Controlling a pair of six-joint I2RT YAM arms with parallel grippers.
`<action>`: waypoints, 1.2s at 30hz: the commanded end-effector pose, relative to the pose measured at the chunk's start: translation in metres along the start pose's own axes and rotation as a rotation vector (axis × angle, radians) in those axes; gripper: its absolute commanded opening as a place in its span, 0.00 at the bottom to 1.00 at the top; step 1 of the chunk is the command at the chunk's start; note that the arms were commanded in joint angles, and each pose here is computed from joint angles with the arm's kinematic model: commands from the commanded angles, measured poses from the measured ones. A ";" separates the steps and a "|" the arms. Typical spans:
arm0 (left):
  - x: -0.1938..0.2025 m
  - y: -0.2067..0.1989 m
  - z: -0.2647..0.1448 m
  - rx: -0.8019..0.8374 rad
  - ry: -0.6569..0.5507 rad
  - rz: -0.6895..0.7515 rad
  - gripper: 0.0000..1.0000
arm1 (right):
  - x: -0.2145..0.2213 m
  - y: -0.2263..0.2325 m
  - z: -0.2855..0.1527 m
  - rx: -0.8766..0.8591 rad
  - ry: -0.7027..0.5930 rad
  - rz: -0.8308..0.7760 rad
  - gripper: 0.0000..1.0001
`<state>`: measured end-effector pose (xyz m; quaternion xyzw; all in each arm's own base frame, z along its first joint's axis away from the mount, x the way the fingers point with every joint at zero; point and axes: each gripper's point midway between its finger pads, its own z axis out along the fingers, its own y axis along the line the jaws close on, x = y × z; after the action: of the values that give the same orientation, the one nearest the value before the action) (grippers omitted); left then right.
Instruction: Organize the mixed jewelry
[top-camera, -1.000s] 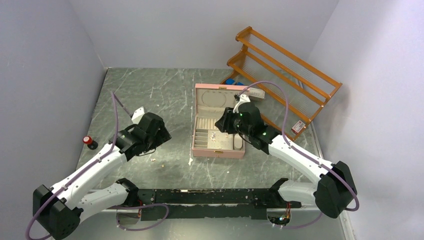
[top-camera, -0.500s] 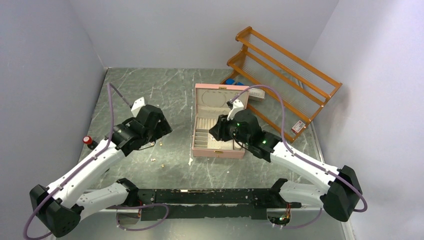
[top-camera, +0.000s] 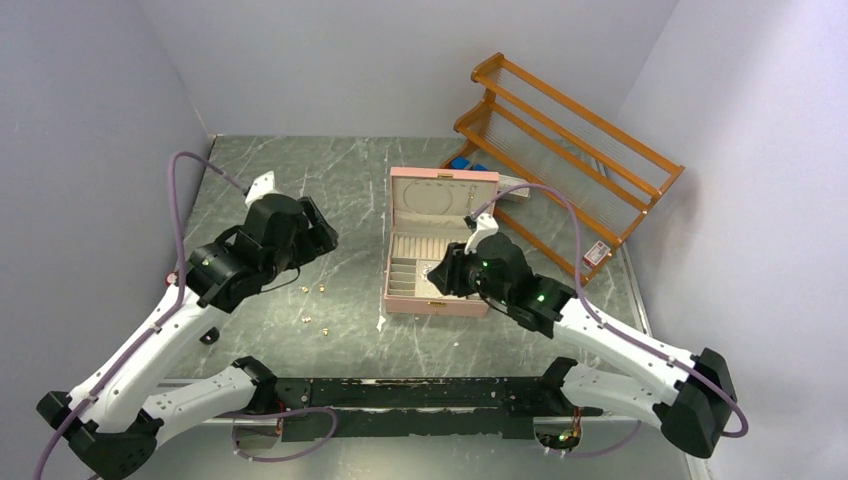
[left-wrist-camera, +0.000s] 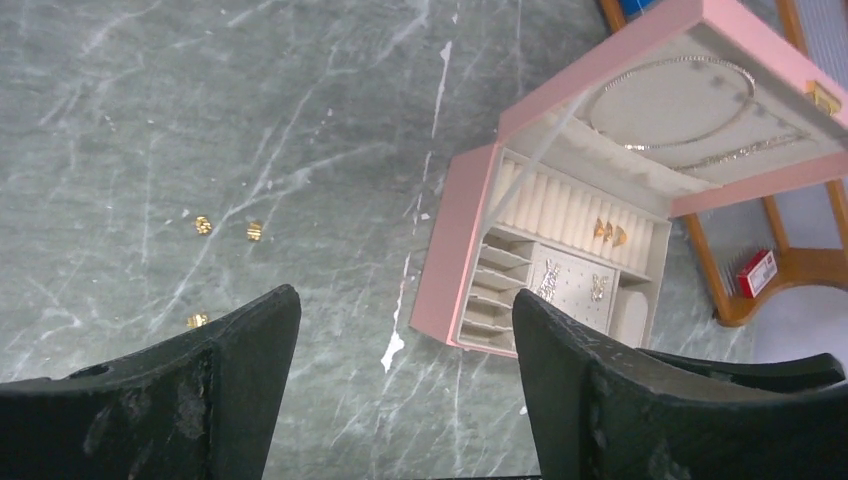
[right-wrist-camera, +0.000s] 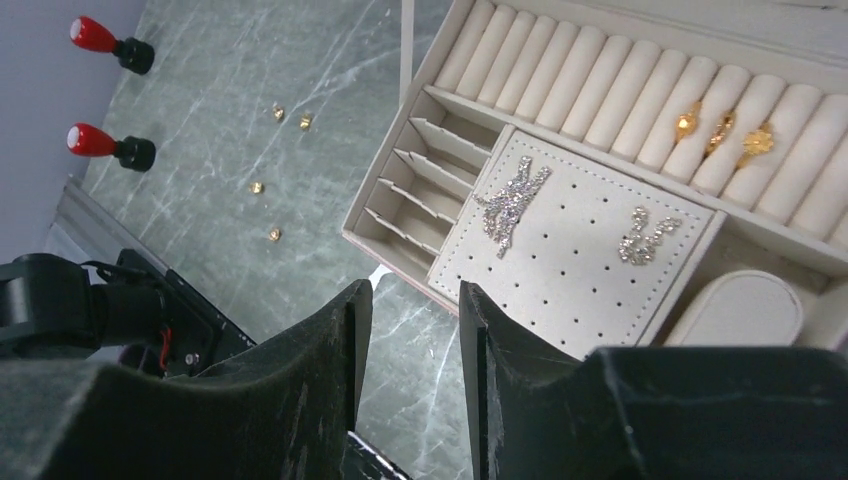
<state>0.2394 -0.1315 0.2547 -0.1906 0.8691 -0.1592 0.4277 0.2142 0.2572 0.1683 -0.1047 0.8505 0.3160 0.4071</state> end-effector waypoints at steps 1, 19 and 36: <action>0.040 0.003 0.016 0.007 0.137 0.022 0.80 | -0.010 -0.004 -0.017 0.027 -0.056 0.001 0.41; 0.137 0.108 0.048 -0.176 0.189 -0.094 0.91 | -0.019 -0.004 -0.028 0.022 -0.097 -0.033 0.43; 0.137 0.133 0.089 -0.474 0.175 0.043 0.47 | -0.010 0.007 -0.010 -0.027 -0.038 -0.035 0.33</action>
<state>0.1962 -0.0937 0.0439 -0.2356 0.9333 0.0287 0.2694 0.2078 0.2515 0.1727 -0.1184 0.8470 0.3143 0.4121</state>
